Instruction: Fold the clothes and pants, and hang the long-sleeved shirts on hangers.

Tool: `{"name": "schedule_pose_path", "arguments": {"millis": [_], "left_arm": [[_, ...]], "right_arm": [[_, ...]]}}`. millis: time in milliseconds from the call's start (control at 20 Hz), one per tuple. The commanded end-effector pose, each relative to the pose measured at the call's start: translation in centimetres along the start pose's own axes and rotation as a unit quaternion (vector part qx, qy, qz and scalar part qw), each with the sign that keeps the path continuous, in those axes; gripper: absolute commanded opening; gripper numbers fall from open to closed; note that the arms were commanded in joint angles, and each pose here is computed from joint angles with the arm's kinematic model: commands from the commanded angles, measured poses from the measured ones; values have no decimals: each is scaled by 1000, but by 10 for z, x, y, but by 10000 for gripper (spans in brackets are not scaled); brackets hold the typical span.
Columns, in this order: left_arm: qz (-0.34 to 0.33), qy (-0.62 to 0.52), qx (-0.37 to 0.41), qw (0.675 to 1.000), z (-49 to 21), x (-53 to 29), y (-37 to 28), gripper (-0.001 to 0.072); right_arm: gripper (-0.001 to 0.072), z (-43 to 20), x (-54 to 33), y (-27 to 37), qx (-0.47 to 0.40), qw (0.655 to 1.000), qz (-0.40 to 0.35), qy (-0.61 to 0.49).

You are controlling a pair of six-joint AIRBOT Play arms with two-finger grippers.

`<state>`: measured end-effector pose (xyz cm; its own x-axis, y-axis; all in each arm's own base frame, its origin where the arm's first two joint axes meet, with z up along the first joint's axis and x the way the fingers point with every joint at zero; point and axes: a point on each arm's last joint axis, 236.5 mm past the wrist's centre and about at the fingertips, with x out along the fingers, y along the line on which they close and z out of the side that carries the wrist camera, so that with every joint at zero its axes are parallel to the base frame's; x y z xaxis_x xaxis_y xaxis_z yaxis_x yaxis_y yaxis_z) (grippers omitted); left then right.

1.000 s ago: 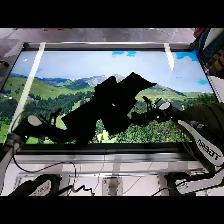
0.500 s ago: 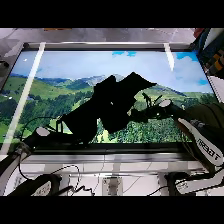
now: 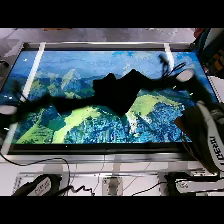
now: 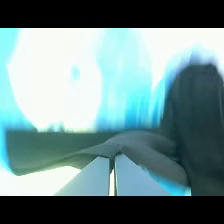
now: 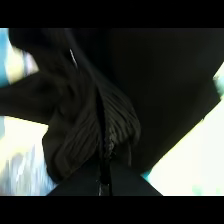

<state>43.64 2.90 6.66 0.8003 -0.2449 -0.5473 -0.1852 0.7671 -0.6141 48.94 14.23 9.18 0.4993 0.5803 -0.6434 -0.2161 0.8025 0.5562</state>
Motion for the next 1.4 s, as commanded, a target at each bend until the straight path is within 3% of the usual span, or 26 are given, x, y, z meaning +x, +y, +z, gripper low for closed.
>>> {"name": "schedule_pose_path", "arguments": {"millis": [0, 150, 300, 550, 700, 950, 1250, 1350], "left_arm": [[19, -168, 20, 985, 147, -82, 3, 4], [64, -241, 58, 967, 204, -140, 15, 4], [100, -260, 58, 959, 218, -165, 41, 5], [274, -71, 157, 946, 155, -152, 142, 7], [311, 59, 150, 937, 105, -135, 195, 7], [322, 239, 106, 910, 24, -116, 254, 7], [390, 340, 123, 847, -4, -154, 293, 6], [395, 348, 112, 843, -12, -160, 299, 6]], "right_arm": [[23, 95, -91, -12, 10, 990, -41, -134], [23, 136, -163, -43, 35, 974, -92, -204], [23, 129, -208, -82, 47, 968, -151, -195], [22, 29, -228, -150, 57, 955, -291, -6], [22, -26, -217, -146, 81, 954, -284, 50], [22, -171, -203, -142, 118, 938, -289, 153], [23, -294, -182, -130, 167, 921, -271, 225], [23, -324, -179, -126, 183, 912, -261, 259]]}}
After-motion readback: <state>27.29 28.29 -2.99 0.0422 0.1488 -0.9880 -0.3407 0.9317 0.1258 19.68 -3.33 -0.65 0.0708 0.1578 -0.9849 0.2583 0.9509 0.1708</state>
